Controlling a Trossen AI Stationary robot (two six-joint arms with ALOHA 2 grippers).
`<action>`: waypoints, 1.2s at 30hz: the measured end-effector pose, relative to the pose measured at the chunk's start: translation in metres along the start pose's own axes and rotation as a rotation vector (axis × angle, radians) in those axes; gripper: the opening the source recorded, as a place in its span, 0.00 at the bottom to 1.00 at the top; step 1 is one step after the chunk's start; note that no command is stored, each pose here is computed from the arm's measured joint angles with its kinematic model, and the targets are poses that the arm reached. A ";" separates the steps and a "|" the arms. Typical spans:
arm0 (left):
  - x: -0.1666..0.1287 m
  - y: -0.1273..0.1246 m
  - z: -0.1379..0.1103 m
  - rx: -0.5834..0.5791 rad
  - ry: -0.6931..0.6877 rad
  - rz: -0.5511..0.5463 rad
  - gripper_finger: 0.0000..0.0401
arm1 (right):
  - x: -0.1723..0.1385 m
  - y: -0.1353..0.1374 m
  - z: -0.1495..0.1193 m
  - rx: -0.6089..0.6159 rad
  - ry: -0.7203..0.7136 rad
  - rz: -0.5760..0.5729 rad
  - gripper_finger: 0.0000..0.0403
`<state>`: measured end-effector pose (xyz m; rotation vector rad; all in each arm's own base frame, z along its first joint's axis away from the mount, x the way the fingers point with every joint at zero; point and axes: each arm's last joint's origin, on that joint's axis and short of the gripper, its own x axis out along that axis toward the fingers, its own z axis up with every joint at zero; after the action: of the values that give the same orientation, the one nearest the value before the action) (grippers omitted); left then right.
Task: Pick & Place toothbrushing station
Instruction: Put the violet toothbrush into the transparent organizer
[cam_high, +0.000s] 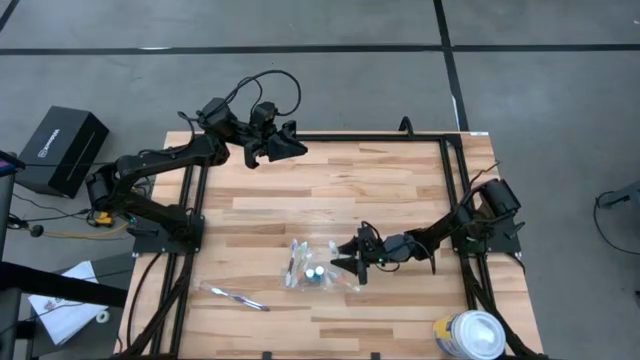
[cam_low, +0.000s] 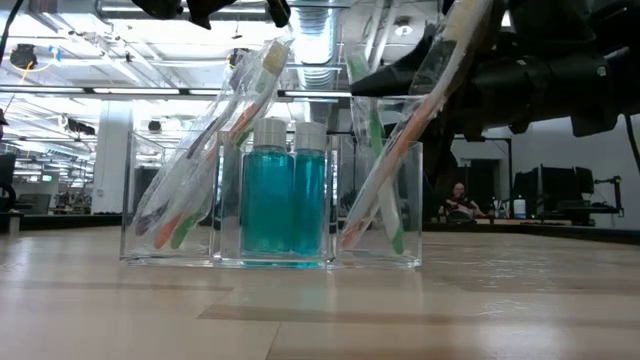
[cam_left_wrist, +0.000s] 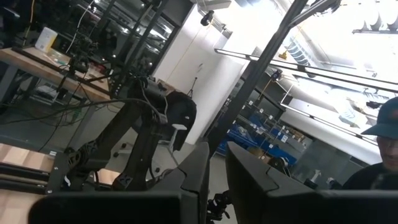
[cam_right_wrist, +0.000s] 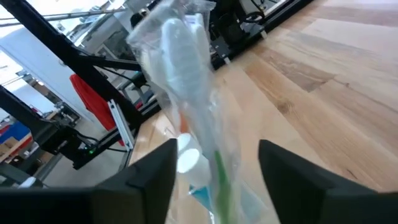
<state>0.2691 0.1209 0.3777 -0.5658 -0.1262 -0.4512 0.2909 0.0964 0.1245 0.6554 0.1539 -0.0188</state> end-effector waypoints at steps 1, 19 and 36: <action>0.000 0.000 0.000 0.000 0.000 0.001 0.12 | 0.000 0.000 0.001 0.001 -0.003 -0.001 0.56; -0.001 0.001 0.000 -0.005 0.001 0.003 0.12 | -0.001 0.005 0.025 0.043 -0.111 0.075 0.67; 0.003 -0.002 -0.004 -0.059 0.058 -0.047 0.14 | -0.064 0.046 0.146 -0.148 -0.356 0.115 0.67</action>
<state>0.2710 0.1162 0.3757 -0.6083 -0.0704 -0.5177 0.2502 0.0421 0.2756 0.5028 -0.2235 -0.0131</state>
